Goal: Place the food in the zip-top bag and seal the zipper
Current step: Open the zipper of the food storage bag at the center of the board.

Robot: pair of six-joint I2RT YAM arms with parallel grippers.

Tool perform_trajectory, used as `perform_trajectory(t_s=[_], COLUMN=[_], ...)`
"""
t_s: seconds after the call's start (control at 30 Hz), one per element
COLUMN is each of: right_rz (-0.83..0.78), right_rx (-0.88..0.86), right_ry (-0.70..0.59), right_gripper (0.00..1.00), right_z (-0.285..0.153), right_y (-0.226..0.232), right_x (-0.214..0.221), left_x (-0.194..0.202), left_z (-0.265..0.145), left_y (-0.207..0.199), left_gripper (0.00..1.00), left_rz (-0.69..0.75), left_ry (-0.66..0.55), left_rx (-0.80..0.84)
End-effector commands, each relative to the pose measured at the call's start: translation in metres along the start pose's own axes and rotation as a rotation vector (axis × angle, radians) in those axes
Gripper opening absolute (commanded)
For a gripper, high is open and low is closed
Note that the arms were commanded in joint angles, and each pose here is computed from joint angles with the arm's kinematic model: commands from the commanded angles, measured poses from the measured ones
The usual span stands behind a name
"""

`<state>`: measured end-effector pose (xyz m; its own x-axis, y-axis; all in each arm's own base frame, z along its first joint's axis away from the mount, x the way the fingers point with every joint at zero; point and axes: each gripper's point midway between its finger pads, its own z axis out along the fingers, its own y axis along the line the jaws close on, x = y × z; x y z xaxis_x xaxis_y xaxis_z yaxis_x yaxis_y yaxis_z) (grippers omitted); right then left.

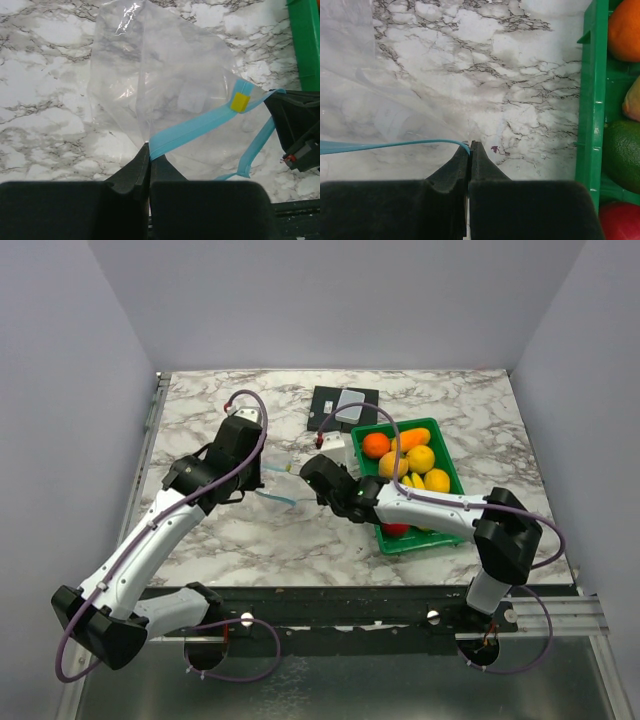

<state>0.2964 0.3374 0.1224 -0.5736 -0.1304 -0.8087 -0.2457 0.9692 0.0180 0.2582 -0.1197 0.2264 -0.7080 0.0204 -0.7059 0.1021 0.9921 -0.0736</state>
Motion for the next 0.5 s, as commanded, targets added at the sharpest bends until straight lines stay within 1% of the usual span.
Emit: perform_trajectory(t_s=[0.0,0.2,0.37,0.47], right_rz=[0.039,0.061,0.073,0.078], right_rx=[0.028,-0.020,-0.079,-0.112], right_ry=[0.000,0.015,0.012,0.021], right_gripper=[0.01,0.01,0.00,0.01], right_z=[0.002,0.005,0.009,0.013], right_y=[-0.019,-0.015,-0.005,-0.002], right_x=[0.002,0.004,-0.007,-0.013], left_x=[-0.018,-0.029,-0.038,-0.037], left_z=[-0.008,-0.006,0.000,0.009], left_y=[0.031,0.037,0.020,0.011], left_gripper=[0.00,0.00,0.00,0.00], left_rz=[0.021,0.031,0.052,0.071], left_ry=[-0.069,-0.119,-0.157,-0.155], left_rx=[-0.177,-0.279,-0.273,-0.263])
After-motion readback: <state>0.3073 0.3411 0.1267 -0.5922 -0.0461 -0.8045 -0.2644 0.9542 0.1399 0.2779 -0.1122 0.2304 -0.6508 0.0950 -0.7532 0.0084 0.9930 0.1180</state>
